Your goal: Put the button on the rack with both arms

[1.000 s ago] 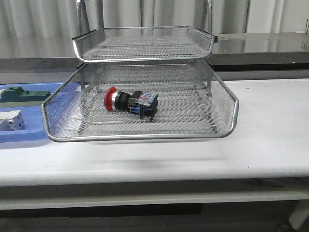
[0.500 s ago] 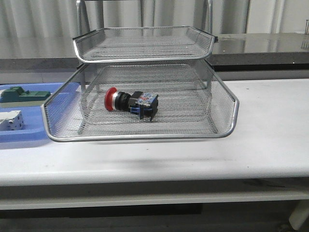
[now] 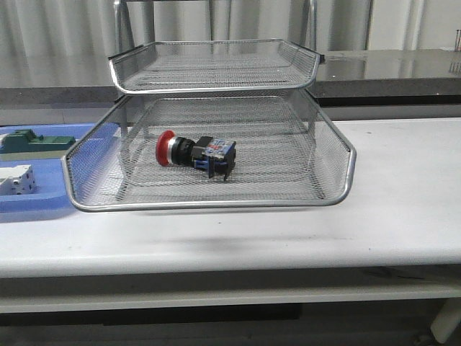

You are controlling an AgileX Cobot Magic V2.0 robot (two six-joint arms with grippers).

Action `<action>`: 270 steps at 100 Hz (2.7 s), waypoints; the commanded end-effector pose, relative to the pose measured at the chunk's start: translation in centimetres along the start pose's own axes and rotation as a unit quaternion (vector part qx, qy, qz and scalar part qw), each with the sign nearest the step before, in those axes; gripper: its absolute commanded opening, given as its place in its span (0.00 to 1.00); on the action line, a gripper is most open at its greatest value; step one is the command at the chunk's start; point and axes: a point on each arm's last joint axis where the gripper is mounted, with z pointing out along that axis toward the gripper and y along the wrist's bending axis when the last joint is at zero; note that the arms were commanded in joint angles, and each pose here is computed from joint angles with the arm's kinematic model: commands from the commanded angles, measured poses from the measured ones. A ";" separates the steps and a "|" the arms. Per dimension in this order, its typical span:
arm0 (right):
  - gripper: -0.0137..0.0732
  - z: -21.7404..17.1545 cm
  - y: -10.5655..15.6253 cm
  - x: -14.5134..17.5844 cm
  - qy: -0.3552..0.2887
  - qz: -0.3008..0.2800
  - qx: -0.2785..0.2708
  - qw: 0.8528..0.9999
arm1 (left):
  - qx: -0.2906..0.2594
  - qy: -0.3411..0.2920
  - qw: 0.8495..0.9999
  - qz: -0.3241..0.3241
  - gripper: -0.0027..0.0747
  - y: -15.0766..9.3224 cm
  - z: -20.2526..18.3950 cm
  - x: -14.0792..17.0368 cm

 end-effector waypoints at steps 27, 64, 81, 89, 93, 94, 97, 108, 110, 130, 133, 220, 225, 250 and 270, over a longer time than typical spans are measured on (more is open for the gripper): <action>0.08 -0.7 -0.1 -1.3 -0.046 -0.005 0.003 0.999 | -0.020 -0.050 0.998 -0.013 0.49 0.4 -0.2 -1.5; 0.08 -0.7 -0.1 -1.3 -0.046 -0.005 0.003 0.999 | -0.020 -0.050 0.998 -0.013 0.01 0.4 -0.2 -1.5; 0.08 -0.7 -0.1 -1.3 -0.046 -0.005 0.003 0.999 | -0.020 -0.050 0.998 -0.013 0.01 0.4 -0.2 -1.5; 0.08 -0.7 -0.1 -1.3 -0.046 -0.004 0.002 0.999 | -0.020 -0.050 0.998 -0.013 0.01 0.4 -0.2 -1.5; 0.08 -0.7 -0.1 -1.3 -0.046 -0.004 0.002 0.999 | -0.020 -0.050 0.998 -0.013 0.01 0.4 -0.2 -1.5; 0.08 -0.7 -0.1 -1.3 -0.046 -0.004 0.002 0.999 | -0.020 -0.050 0.998 -0.013 0.01 0.4 -0.2 -1.5; 0.08 -0.7 -0.1 -1.3 -0.046 -0.004 0.002 0.999 | -0.020 -0.050 0.998 -0.013 0.01 0.4 -0.2 -1.5; 0.08 -0.7 -0.1 -1.3 -0.046 -0.004 0.002 0.999 | -0.020 -0.050 0.998 -0.013 0.01 0.4 -0.2 -1.5; 0.08 -0.7 -0.1 -1.3 -0.046 -0.004 0.002 0.999 | -0.020 -0.050 0.998 -0.013 0.01 0.4 -0.2 -1.5; 0.08 -0.7 -0.1 -1.4 -0.051 -0.004 0.001 0.999 | -0.020 -0.050 0.998 -0.013 0.01 0.4 -0.2 -1.5; 0.08 -0.7 -0.1 -1.4 -0.052 -0.004 0.001 0.999 | -0.020 -0.050 0.998 -0.013 0.01 0.4 -0.2 -1.5; 0.08 11.1 6.3 -2.8 0.127 0.052 -0.157 0.978 | -0.020 -0.050 0.998 -0.013 0.01 0.4 -0.2 -1.5; 0.08 11.9 6.9 -2.7 0.136 0.045 -0.162 0.976 | -0.020 -0.050 0.998 -0.013 0.01 0.4 -0.2 -1.5; 0.08 14.9 10.8 -1.6 0.173 0.023 -0.203 0.963 | -0.020 -0.050 0.998 -0.013 0.01 0.4 -0.2 -1.5; 0.08 17.0 14.2 -0.1 0.200 0.009 -0.231 0.952 | -0.020 -0.050 0.998 -0.013 0.01 0.4 -0.2 -1.5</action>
